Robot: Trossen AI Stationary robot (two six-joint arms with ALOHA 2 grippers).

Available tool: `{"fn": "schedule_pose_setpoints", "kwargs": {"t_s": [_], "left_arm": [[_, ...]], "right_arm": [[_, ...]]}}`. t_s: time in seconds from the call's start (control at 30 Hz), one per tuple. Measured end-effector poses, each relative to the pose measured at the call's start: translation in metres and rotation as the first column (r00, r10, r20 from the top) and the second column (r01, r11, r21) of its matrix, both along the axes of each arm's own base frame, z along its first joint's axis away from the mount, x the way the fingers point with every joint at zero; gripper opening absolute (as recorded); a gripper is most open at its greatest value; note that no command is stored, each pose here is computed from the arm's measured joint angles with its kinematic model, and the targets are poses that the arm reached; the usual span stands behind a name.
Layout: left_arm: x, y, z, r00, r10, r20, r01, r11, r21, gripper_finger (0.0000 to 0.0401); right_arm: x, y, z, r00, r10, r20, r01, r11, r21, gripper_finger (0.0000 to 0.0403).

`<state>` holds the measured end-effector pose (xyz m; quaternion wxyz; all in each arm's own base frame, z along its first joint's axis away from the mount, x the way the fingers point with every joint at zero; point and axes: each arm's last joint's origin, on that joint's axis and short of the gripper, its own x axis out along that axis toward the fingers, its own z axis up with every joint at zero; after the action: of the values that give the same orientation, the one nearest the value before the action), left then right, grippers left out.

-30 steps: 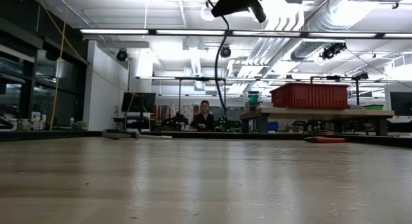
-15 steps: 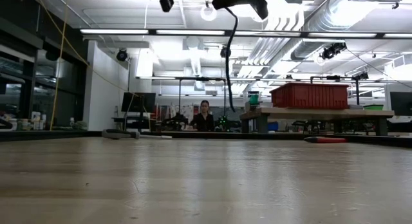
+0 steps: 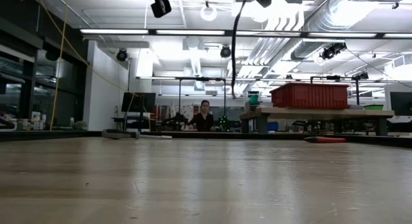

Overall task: Coil cords
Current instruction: Coil the black wire on the black spool

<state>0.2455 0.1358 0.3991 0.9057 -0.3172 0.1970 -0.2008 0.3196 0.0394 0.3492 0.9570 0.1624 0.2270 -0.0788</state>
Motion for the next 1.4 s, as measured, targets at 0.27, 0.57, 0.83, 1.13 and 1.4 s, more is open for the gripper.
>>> {"fn": "schedule_pose_setpoints", "kwargs": {"t_s": [0.27,0.57,0.83,1.13,1.4], "left_arm": [[0.007,-0.017,-0.001,0.997,-0.071,-0.038,0.069,0.995,-0.066,0.0000],[0.009,-0.017,-0.003,0.999,-0.002,-0.050,0.003,1.000,0.006,0.0000],[0.022,-0.018,-0.012,0.998,-0.003,-0.063,0.006,0.999,0.044,0.0000],[0.037,-0.010,-0.020,0.999,0.034,-0.036,-0.030,0.994,0.105,0.0000],[0.028,0.012,-0.002,0.986,0.145,0.079,-0.153,0.982,0.108,0.0000]], "right_arm": [[-0.004,0.001,0.012,0.996,0.049,0.069,-0.050,0.999,0.012,0.0000],[-0.009,-0.001,0.016,0.995,0.061,0.079,-0.061,0.998,0.005,0.0000],[-0.010,0.001,0.017,0.992,0.098,0.078,-0.100,0.995,0.024,0.0000],[-0.016,0.017,0.013,0.990,0.139,0.024,-0.140,0.988,0.065,0.0000],[-0.038,0.039,-0.010,0.964,0.095,-0.249,-0.087,0.995,0.043,0.0000]]}}
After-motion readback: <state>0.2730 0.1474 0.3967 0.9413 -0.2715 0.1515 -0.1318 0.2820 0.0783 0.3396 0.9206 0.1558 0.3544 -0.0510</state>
